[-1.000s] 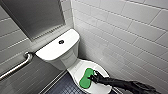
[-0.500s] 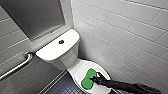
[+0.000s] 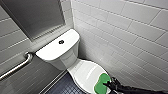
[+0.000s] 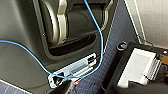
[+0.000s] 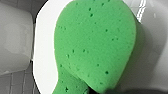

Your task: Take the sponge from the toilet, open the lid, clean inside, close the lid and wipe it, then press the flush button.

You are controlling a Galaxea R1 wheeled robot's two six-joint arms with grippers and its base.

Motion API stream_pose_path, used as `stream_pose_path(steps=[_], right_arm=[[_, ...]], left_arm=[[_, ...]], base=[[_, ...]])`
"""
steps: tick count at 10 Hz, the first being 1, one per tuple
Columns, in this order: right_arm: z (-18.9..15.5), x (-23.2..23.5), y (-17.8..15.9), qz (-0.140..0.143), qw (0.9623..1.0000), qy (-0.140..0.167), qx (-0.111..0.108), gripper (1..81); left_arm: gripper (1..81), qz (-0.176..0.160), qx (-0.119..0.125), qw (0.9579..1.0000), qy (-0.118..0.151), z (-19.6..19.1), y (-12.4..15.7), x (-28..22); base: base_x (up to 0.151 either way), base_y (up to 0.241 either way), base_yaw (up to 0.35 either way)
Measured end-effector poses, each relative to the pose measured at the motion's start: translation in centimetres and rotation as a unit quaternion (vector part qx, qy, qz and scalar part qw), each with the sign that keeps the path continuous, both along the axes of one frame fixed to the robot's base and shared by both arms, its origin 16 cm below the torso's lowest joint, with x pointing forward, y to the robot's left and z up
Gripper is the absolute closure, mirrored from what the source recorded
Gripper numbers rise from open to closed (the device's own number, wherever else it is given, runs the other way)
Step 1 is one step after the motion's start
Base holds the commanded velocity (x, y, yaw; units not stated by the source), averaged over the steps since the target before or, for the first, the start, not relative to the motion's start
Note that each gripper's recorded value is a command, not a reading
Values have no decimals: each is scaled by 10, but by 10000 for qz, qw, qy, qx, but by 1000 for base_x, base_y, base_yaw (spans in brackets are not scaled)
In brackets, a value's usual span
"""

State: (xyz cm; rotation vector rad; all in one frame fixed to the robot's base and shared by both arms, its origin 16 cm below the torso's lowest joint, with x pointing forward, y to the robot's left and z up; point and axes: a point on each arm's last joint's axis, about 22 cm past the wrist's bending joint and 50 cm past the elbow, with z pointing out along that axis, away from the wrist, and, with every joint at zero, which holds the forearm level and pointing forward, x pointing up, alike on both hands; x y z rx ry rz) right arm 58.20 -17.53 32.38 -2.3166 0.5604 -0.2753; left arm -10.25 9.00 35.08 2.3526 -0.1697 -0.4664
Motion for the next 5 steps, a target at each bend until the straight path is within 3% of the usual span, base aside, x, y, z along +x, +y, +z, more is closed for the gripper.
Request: stream_pose_path(steps=[3, 5], right_arm=[[-7, -71, -87, -435, 9984, 206, -312, 811], [-12, -154, -152, -577, 9936, 687, -687, 811]], left_arm=[[10, 5, -7, 10000, 1, 0, -1, 0], [10, 6, -12, 10000, 2, 0, -3, 0]], base=[[0, 0, 0], [0, 0, 0]])
